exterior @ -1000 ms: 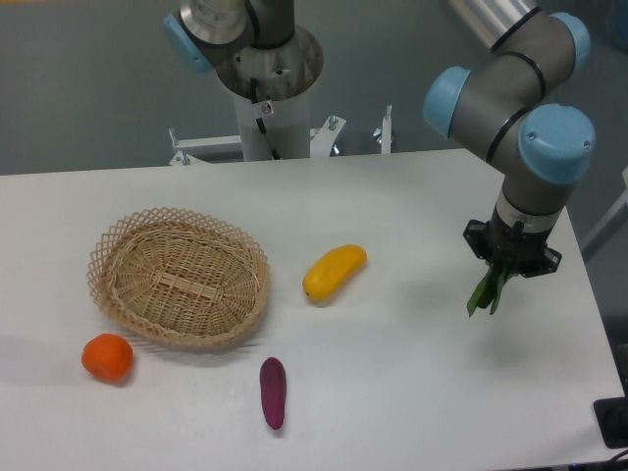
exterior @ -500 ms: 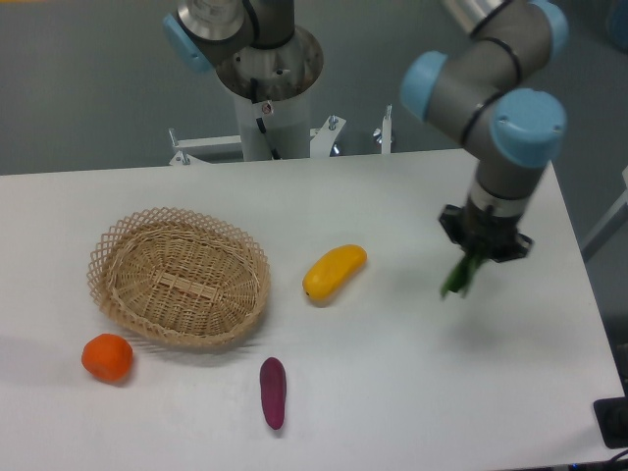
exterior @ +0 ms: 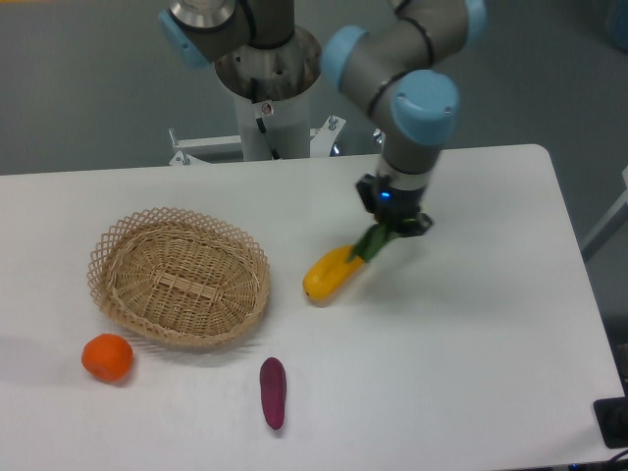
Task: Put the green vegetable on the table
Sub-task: 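Carry the bok choy toward the yellow mango and lower it, then open the gripper to release the bok choy beside the mango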
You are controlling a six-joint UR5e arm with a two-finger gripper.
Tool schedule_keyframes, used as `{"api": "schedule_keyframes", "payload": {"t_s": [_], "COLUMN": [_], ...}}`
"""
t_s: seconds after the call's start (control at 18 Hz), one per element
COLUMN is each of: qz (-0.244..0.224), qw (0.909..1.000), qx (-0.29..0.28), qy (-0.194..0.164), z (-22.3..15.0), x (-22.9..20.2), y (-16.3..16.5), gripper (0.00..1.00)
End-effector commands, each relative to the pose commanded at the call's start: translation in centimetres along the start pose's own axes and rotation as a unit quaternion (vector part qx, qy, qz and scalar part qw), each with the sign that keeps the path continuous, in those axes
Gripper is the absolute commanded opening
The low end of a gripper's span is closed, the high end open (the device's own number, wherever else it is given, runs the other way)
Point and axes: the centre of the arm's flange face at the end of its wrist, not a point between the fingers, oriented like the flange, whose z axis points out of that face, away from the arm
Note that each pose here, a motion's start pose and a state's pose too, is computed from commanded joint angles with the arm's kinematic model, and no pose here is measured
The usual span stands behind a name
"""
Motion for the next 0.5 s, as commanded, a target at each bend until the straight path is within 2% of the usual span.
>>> {"api": "schedule_keyframes", "payload": {"t_s": [0.06,0.22,0.33,0.44,0.5], "qz": [0.008,0.026,0.056,0.077,0.081], "qw": [1.0,0.9995,0.9981,0.9966,0.9963], "qx": [0.001,-0.005,-0.006,-0.006,-0.005], "qy": [0.004,0.019,0.024,0.029,0.028], "z": [0.4,1.8,2.2,2.7,2.6], "x": [0.5,1.7,2.0,1.9,1.7], "y": [-0.5,-1.4,-1.1,-0.8,-0.5], "gripper": [0.19,0.23,0.26,0.44,0.59]}}
